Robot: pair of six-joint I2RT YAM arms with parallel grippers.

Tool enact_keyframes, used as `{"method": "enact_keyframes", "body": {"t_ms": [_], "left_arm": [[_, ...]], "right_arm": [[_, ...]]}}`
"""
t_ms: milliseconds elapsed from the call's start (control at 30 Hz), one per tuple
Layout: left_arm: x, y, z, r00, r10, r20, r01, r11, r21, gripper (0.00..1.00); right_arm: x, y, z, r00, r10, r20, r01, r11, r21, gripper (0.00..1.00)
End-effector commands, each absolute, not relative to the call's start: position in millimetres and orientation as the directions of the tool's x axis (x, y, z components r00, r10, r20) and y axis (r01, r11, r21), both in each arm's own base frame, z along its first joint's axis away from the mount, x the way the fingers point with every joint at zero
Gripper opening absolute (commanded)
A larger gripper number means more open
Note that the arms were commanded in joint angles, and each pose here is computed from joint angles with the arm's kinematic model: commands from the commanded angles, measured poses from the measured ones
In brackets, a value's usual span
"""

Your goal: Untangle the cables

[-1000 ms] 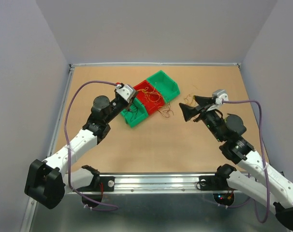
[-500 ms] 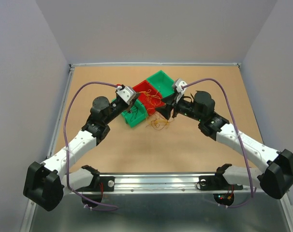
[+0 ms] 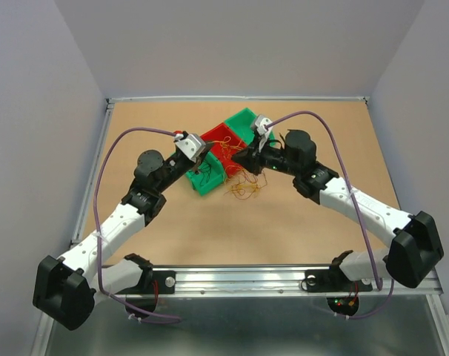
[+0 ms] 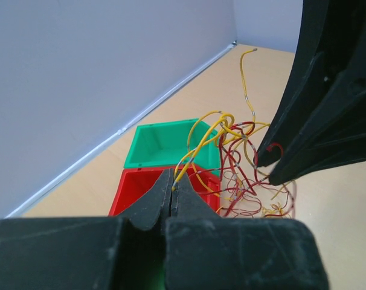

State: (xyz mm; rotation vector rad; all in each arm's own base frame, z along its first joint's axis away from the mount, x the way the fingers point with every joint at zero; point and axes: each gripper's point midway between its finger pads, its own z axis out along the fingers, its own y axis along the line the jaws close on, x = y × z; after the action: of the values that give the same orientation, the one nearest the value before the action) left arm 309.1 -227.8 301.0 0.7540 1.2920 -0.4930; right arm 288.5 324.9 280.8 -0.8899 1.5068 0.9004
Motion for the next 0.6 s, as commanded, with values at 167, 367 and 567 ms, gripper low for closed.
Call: {"method": "enact_keyframes", "body": {"t_ms": [167,367,567], "left_arm": [[321,-198,341,0.285,0.029,-0.958,0.556,0.809,0.19,0.0],[339,-162,347,0.264,-0.011,-0.964,0.414,0.904,0.103,0.0],[353,-146,345,0.238,-0.02,-0.971,0.365,0.929,0.07,0.0]], "right_arm": [[335,274,317,-0.059,0.048,-0.997,-0.646,0.76,0.075,0.01],[334,163,340,0.029,0.145,-0.989,-0.189,0.972,0.137,0.01],[283,85,369,0.234,0.348,-0.908,-0.034,0.936,0.35,0.01]]}}
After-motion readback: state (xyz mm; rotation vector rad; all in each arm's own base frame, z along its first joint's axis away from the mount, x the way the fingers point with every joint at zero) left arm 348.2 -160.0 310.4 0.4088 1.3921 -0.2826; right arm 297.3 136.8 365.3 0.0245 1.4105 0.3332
